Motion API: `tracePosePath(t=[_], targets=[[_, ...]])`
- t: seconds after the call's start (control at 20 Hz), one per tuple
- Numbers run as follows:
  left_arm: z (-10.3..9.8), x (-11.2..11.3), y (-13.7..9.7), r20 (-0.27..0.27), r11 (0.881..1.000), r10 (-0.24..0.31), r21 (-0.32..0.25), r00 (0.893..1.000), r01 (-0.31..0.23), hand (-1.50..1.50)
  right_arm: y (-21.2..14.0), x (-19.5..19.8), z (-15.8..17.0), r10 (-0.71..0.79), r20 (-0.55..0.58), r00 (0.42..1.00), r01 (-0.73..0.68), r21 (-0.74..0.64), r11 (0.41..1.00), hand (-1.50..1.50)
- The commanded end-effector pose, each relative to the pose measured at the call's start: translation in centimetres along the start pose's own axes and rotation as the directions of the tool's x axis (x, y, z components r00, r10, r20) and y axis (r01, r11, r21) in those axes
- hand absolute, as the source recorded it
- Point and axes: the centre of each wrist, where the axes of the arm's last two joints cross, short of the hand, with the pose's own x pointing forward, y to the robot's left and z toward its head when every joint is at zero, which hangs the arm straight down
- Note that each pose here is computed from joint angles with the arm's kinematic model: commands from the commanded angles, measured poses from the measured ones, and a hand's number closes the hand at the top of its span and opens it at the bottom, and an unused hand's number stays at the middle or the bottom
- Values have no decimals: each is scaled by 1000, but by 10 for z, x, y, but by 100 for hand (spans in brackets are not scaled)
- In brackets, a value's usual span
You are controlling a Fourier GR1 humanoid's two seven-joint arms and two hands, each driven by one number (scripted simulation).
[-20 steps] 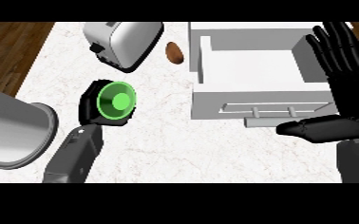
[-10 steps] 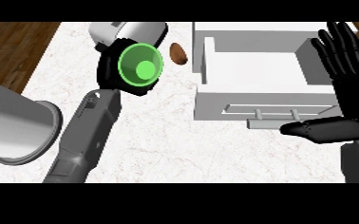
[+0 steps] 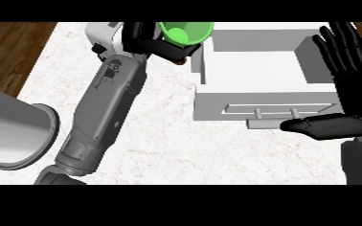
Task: Pick up the cup, place it into the drawer and close the drawer
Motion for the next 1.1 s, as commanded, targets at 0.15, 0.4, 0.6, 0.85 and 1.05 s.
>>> tracePosePath(t=[0.15,0.4,0.6,0.85,1.05], targets=[[-43,21,-45,-114,995,-103,4,988,104,150,-9,5,-14,-5,30,1000,5,-4,1000,-150],[-59,26,-67,-224,987,-157,3,962,162,150,8,0,-9,-23,41,999,21,49,999,-150],[-51,11,-68,-304,970,-236,-25,923,240,150,12,-5,-14,-46,53,998,43,51,998,-150],[-37,-6,-64,-390,956,-290,-150,874,250,150,19,1,-17,-37,64,997,31,87,996,-150],[-18,-23,-57,-415,950,-306,-187,857,249,150,27,3,-26,-45,86,995,35,120,992,-150]])
